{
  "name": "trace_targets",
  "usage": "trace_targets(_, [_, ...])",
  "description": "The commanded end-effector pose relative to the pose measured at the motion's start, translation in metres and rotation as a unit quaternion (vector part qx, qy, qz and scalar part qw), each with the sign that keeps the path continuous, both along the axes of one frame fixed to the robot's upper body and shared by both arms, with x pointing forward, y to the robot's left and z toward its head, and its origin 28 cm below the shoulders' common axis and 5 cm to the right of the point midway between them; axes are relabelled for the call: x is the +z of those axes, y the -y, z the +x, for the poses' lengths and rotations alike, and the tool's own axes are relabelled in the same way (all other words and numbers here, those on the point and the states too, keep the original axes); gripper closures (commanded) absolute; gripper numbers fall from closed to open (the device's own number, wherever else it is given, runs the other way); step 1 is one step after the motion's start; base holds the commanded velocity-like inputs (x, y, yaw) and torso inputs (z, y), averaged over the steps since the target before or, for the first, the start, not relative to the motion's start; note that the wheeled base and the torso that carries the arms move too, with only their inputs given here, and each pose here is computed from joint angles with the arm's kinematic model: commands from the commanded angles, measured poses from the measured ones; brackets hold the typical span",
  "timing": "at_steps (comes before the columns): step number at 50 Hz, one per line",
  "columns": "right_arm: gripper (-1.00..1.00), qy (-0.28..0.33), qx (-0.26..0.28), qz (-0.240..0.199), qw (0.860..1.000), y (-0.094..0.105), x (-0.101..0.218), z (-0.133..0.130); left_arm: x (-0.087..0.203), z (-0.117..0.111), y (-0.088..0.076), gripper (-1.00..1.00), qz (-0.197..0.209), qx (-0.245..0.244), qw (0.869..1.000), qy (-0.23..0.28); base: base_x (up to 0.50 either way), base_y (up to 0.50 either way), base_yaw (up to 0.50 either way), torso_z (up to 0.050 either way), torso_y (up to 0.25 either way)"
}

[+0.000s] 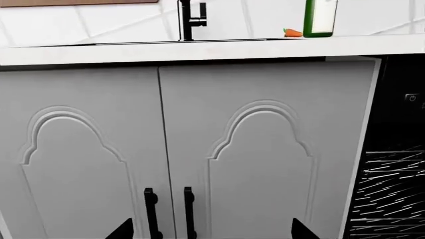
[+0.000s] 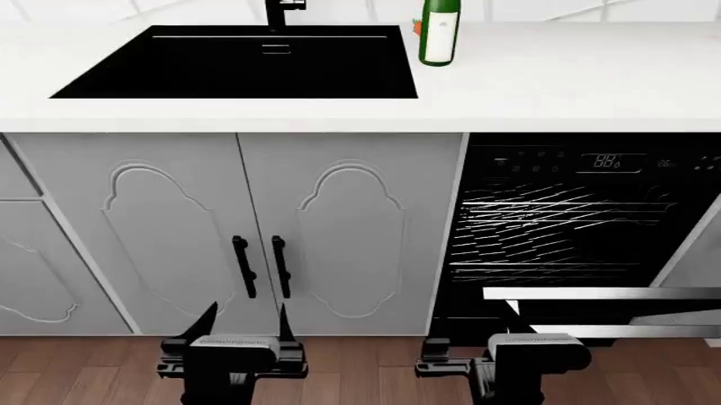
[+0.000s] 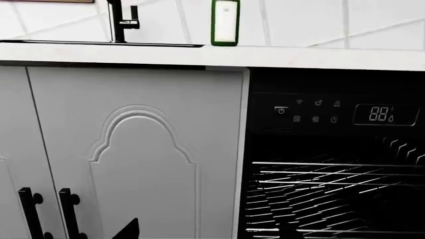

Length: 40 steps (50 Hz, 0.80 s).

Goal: Close the dishwasher door

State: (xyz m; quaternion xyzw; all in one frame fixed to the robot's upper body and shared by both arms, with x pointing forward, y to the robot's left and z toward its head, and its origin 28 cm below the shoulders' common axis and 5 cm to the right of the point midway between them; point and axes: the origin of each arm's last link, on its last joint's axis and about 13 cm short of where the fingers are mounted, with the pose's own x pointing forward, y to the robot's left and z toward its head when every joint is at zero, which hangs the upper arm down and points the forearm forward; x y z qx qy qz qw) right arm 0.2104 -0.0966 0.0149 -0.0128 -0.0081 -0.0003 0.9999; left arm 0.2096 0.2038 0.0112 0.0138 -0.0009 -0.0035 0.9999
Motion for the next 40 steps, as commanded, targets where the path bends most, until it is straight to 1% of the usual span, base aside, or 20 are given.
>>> trace_targets(1, [-1.0, 0.001, 0.002, -0.003, 1.0, -0.0006, 0.0005, -0.0008, -0.0007, -0.0008, 0.0007, -1.0, 0.005, -0.002, 1.0, 0.0, 0.0, 0.0, 0.0, 0.0, 0.0])
trace_targets(8, [-1.0, 0.002, 0.001, -0.003, 1.0, -0.0003, 0.0009, -0.0008, -0.0014, -0.0015, 0.0013, -1.0, 0.008, -0.002, 1.0, -0.003, 0.0, 0.0, 0.0, -0.006, -0.002])
trace_targets(40, [-1.0, 0.005, 0.005, -0.007, 1.0, -0.0008, 0.0008, -0.001, -0.0029, -0.0019, 0.002, -1.0, 0.012, -0.002, 1.0, -0.008, 0.0, 0.0, 0.0, -0.05, -0.01])
